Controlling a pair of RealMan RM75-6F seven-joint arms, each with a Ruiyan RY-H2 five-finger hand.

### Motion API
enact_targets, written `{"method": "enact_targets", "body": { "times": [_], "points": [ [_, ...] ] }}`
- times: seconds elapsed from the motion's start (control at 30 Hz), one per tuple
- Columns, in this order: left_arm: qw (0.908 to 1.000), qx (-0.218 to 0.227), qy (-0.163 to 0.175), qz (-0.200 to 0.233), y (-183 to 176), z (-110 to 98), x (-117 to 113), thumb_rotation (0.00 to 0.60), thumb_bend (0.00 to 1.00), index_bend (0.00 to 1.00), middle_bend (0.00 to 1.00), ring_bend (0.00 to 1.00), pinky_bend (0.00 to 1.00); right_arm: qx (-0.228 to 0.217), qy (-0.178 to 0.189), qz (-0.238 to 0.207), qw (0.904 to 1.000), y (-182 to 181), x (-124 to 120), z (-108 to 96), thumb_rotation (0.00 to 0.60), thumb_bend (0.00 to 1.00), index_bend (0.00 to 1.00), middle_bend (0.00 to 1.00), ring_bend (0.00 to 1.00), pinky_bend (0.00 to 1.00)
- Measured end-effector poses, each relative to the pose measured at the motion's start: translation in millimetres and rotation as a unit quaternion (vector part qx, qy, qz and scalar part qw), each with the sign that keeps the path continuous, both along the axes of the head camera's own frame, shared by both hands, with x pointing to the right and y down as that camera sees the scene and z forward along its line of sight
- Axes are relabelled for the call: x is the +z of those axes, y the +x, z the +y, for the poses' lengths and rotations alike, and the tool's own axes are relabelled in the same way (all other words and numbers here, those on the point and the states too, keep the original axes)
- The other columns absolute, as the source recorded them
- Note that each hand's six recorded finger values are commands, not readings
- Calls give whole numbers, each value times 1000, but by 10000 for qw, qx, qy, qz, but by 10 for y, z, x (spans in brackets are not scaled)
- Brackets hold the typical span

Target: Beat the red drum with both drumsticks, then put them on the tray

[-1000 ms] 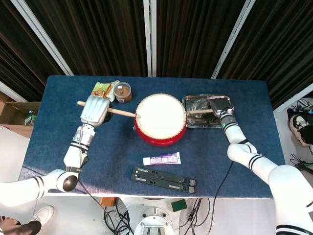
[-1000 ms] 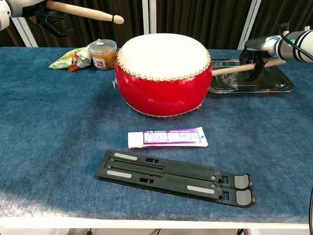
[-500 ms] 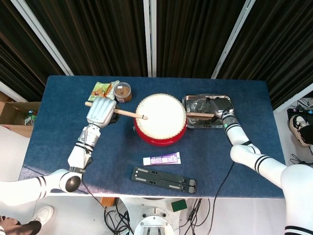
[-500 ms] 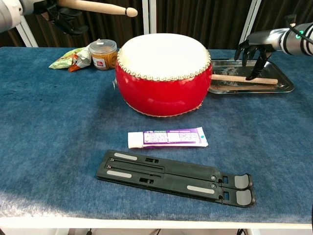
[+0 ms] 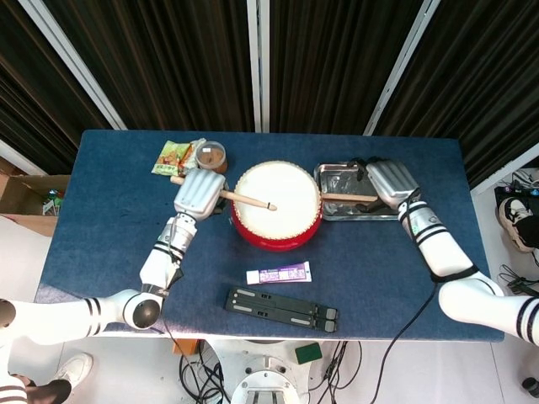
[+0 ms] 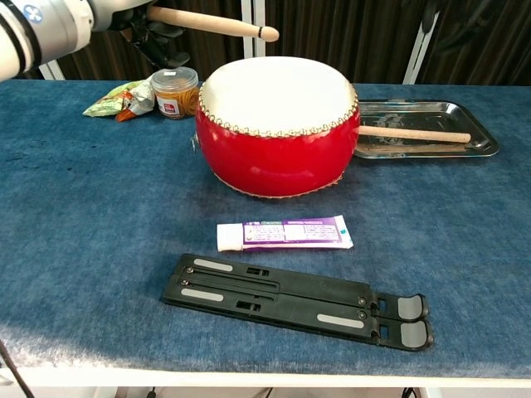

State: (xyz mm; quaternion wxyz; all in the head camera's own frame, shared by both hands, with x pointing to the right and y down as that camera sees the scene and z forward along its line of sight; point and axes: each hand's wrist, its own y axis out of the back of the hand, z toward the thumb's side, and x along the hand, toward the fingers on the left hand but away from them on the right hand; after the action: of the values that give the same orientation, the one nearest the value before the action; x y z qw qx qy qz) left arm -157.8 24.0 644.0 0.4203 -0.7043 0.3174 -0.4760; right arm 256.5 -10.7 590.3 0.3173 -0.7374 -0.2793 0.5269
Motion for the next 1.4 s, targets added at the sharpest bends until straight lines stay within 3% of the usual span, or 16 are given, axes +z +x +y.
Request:
{"method": "enact_targets", "body": {
  "times": [0.1, 0.23, 0.53, 0.8, 1.0, 1.4],
  "points": [
    [10000, -21, -38, -29, 63, -23, 5, 600, 412, 1000, 1000, 1000, 1000, -40, 29, -218, 9998, -122, -243, 0, 600, 176, 292, 425, 225, 359],
    [9999, -78, -66, -45, 146, -54, 10, 600, 413, 1000, 1000, 1000, 1000, -6, -53, -415, 9991, -285, -307, -25, 600, 176, 311, 427, 228, 364],
    [9999, -70, 8, -153, 357, -92, -27, 600, 412, 1000, 1000, 1000, 1000, -171, -471, -853, 9951, -1005, -143, 1, 600, 194, 354, 456, 255, 385],
    [9994, 3, 141, -313, 473, -84, -61, 600, 412, 1000, 1000, 1000, 1000, -102, -470, -878, 9950, -1459, -73, -34, 600, 277, 420, 496, 292, 393],
    [9990, 63, 193, -386, 534, -63, -74, 600, 411, 1000, 1000, 1000, 1000, 10, -433, -803, 9958, -1597, -15, -46, 600, 318, 469, 510, 305, 394],
    [9979, 166, 334, -537, 581, -77, -99, 600, 412, 1000, 1000, 1000, 1000, -40, -538, -791, 9954, -1599, -13, 28, 600, 320, 474, 515, 306, 394]
  ]
}}
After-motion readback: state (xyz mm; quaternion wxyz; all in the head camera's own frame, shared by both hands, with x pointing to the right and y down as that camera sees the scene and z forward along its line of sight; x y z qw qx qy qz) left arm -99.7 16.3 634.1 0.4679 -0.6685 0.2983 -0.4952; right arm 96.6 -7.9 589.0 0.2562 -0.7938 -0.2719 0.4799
